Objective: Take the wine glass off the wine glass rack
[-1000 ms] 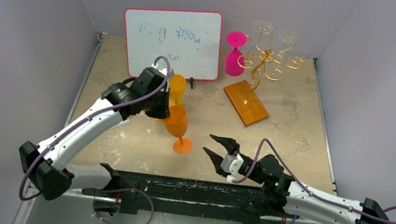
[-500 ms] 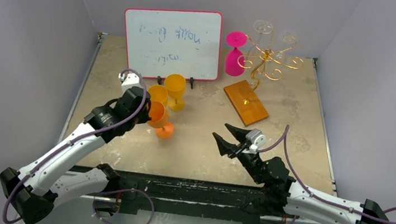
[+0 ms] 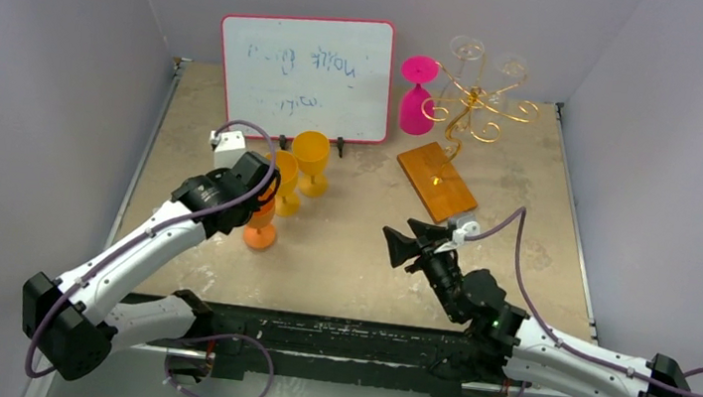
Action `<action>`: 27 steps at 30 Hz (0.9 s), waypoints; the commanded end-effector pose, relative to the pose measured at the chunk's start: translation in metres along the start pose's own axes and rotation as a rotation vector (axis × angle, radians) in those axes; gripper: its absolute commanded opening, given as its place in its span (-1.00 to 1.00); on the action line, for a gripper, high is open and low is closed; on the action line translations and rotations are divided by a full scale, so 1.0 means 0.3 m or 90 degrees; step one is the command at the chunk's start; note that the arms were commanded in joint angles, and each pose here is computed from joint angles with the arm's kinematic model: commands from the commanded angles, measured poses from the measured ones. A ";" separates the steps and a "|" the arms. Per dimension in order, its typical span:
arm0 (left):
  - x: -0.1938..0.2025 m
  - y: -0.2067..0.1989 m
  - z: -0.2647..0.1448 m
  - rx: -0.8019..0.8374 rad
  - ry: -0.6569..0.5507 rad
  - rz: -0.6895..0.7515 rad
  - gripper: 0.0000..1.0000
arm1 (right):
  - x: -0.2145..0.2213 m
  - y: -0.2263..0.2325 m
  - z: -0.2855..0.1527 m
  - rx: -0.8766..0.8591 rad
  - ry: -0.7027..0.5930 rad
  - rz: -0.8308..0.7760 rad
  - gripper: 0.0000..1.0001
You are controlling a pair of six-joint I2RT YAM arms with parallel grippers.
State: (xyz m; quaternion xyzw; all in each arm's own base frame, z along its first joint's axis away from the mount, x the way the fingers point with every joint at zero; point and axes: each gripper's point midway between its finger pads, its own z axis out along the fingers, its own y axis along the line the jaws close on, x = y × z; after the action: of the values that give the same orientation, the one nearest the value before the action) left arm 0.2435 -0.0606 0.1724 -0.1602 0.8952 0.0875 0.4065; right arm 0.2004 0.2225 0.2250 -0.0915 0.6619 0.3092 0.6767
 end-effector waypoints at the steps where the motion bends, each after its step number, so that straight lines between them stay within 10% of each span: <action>1: -0.035 0.007 0.061 -0.013 0.002 -0.037 -1.00 | -0.012 -0.062 0.006 0.104 0.027 0.047 0.25; 9: -0.020 -0.017 0.100 0.014 0.009 -0.068 -1.00 | 0.025 -0.099 -0.031 0.168 0.076 0.123 0.60; 27: -0.025 -0.012 0.098 0.007 0.027 -0.008 -0.99 | 0.076 -0.200 -0.074 0.303 0.091 0.176 0.60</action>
State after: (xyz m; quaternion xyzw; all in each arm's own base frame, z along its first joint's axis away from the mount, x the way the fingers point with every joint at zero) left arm 0.2656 -0.0499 0.1484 -0.1749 0.9018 0.0879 0.3852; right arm 0.2063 0.1818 0.1638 0.0810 0.7814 0.2341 0.5728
